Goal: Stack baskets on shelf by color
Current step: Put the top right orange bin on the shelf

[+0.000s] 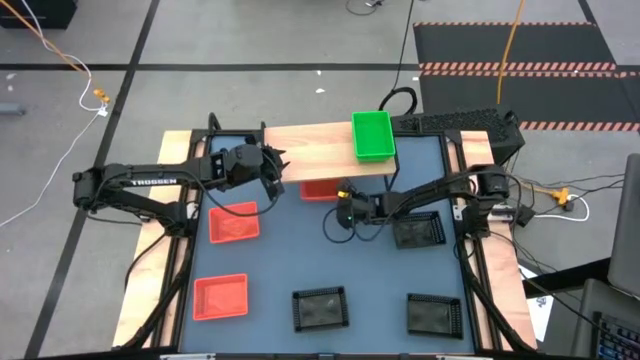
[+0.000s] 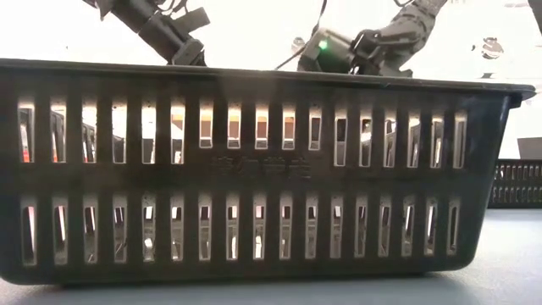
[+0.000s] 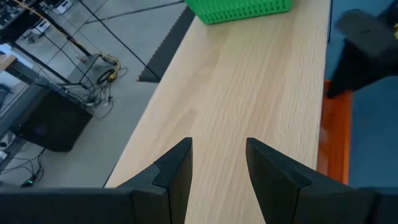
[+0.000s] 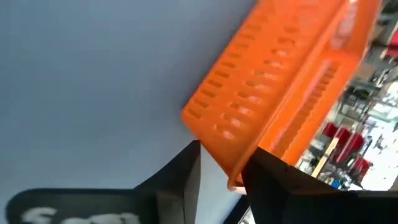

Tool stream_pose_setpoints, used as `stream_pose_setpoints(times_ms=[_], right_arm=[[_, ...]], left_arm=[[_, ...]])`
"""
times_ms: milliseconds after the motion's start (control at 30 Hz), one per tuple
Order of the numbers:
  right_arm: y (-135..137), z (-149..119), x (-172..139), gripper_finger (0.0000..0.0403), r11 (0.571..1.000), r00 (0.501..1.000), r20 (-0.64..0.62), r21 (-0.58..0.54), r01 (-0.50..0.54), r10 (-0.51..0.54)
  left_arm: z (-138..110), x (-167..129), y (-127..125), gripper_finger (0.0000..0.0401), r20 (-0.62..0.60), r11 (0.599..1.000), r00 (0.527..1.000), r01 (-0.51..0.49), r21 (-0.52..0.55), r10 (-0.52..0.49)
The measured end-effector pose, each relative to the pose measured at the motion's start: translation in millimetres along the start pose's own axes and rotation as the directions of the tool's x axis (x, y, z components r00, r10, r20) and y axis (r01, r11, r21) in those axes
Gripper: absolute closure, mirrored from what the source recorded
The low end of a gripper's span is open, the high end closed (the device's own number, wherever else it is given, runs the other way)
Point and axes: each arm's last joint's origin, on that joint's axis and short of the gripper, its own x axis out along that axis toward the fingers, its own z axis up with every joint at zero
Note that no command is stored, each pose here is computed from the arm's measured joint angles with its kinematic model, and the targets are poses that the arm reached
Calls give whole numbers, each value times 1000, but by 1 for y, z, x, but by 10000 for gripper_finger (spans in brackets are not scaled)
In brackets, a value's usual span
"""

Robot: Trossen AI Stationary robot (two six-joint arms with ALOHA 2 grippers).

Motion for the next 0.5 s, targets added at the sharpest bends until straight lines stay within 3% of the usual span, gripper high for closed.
stream_pose_setpoints(times_ms=[67,167,267,400,500], right_arm=[[-1,7,-8,317,1000,999,49,12,2,-3],[-15,22,-21,331,986,990,139,166,-18,-5],[-32,33,-37,338,947,971,224,286,-144,80],[-48,42,-51,339,819,903,361,428,-382,232],[-49,43,-56,339,729,856,418,477,-491,304]], left_arm=[[0,0,0,249,0,1000,1000,0,0,0],[0,0,0,249,2,1000,1000,-1,3,1],[2,0,1,249,24,1000,1000,-5,-4,5],[3,0,0,249,38,1000,999,15,-5,-15],[4,0,0,249,43,1000,999,26,-11,-26]])
